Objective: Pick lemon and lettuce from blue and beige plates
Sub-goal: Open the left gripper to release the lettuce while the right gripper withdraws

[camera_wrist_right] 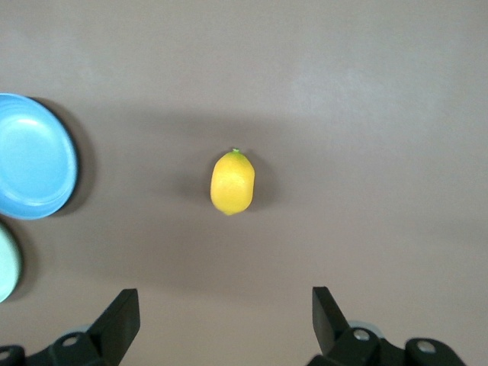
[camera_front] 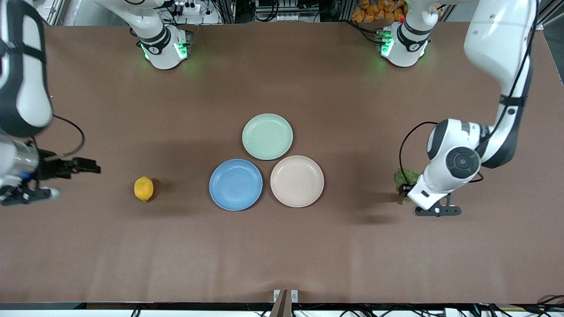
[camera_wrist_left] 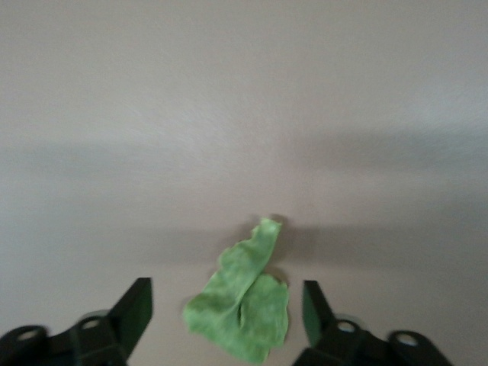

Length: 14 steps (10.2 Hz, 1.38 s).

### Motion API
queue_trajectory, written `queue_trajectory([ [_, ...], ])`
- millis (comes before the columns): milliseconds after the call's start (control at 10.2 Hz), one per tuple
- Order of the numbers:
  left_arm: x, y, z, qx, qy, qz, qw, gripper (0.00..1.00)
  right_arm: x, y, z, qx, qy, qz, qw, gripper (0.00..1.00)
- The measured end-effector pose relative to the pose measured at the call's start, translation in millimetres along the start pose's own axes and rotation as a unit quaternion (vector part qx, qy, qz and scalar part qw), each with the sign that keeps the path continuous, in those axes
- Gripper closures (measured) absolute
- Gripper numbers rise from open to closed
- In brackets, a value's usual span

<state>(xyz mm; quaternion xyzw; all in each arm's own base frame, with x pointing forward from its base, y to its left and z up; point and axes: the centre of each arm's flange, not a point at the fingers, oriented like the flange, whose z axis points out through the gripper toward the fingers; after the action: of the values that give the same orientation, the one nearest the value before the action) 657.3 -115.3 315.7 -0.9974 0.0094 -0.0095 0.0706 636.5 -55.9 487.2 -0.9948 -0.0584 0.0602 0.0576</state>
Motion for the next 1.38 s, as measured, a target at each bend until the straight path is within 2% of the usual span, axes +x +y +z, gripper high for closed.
queue_trajectory([
  [98, -2, -4, -45, 0.007, 0.002, -0.002, 1.000, 0.00, -12, -11, -23, 0.001, 0.006, 0.017, 1.000, 0.00],
  [393, -19, -12, -161, 0.015, 0.018, -0.004, 1.000, 0.00, -41, -83, -76, 0.000, 0.024, 0.040, 0.999, 0.00],
  [688, -38, -23, -231, -0.018, 0.036, 0.008, 0.999, 0.00, -72, -109, -109, -0.027, 0.029, 0.065, 0.997, 0.00],
  [982, -61, -44, -278, -0.031, 0.049, 0.000, 0.998, 0.00, -70, -91, -113, -0.038, 0.041, 0.081, 0.995, 0.00],
  [1375, -71, -70, -289, -0.026, 0.042, 0.010, 0.999, 0.00, -66, -89, -129, -0.065, 0.070, 0.081, 0.992, 0.00],
])
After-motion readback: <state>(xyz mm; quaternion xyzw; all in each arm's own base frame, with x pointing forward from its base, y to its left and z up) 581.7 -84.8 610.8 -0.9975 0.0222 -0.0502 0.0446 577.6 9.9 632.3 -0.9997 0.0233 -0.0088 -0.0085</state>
